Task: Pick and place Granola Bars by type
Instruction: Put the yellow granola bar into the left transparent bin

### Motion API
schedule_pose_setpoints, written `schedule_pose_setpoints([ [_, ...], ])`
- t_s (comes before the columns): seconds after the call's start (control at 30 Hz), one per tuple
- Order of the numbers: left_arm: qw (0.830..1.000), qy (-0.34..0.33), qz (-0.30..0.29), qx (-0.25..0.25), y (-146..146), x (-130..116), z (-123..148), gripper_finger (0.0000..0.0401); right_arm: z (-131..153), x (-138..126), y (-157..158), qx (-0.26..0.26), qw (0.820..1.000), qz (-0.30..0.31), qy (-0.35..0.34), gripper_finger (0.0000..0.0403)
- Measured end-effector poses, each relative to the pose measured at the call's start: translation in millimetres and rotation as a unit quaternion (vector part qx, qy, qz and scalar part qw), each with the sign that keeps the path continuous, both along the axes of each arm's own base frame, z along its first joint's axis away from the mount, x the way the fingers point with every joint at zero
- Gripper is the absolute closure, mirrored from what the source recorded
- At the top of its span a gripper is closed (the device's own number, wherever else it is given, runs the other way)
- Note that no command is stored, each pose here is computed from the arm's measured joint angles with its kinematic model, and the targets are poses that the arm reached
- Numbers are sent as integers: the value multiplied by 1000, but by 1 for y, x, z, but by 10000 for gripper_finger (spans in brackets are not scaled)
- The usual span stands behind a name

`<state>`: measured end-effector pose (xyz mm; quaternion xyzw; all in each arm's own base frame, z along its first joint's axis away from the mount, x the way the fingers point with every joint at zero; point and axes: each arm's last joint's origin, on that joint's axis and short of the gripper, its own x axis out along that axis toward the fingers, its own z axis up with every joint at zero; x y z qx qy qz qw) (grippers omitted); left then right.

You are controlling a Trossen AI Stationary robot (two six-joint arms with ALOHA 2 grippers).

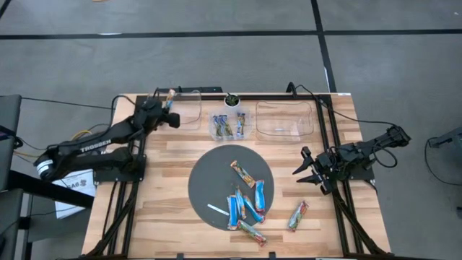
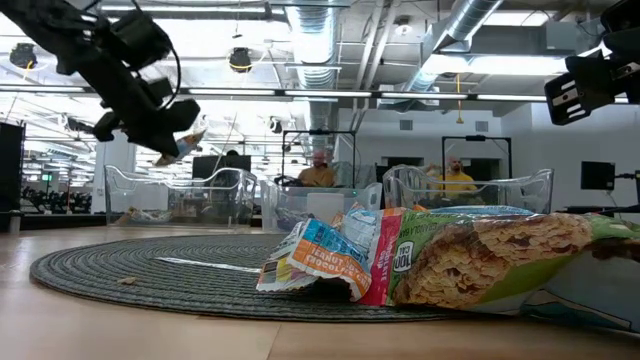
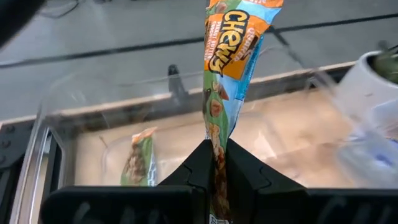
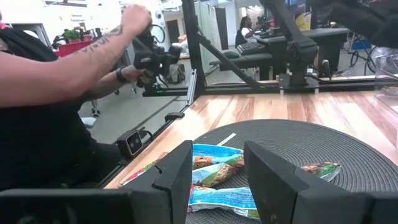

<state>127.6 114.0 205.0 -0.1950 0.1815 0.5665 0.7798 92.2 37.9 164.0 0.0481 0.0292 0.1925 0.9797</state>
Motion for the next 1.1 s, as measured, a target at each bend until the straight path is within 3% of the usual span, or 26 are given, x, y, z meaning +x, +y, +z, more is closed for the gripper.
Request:
schedule_pose_setpoints([
  [0.3, 996, 56, 43, -55, 23, 1, -8, 381, 0, 0, 0, 0, 1000, 0, 0, 264],
  [0.73, 981, 108, 34, -160, 50, 14, -37, 381, 0, 0, 0, 0, 1000, 0, 0, 264],
  [1.1, 973, 133, 39, -186, 56, 15, -41, 381, 0, 0, 0, 0, 1000, 0, 0, 264],
])
